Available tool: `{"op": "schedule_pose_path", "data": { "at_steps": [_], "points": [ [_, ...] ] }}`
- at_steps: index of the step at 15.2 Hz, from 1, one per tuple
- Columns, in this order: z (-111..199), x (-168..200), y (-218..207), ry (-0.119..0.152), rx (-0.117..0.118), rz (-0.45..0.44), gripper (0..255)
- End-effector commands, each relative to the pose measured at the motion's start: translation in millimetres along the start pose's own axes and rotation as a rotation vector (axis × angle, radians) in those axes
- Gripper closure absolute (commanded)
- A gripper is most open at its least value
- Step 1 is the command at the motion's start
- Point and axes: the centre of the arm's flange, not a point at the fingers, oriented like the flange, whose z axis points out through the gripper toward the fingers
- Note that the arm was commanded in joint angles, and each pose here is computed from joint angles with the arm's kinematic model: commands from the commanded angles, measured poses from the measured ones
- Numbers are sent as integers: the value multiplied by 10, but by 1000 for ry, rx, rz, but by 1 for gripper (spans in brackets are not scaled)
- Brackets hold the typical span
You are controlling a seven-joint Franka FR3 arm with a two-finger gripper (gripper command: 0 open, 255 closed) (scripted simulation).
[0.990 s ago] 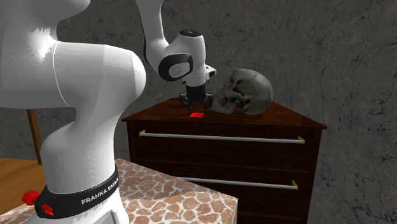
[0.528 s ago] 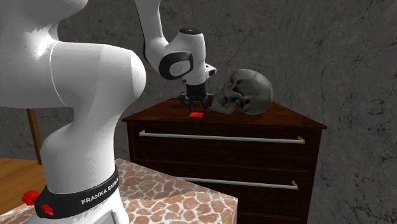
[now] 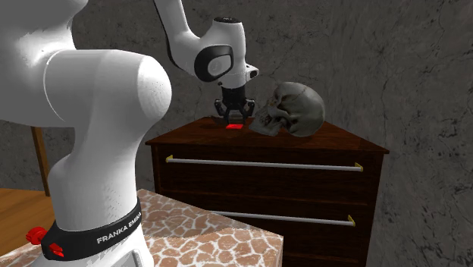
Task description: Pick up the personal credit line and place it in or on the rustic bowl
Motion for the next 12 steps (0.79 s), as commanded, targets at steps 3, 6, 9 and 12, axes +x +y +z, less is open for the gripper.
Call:
{"op": "schedule_pose_path", "data": {
  "at_steps": [3, 6, 9, 12],
  "points": [
    [-178, 121, -9, -1, -1, 0, 255],
    [-310, 208, -8, -1, -1, 0, 255],
    [-442, 295, -7, -1, -1, 0, 255],
    [-574, 383, -6, -1, -1, 0, 255]
  ]
}}
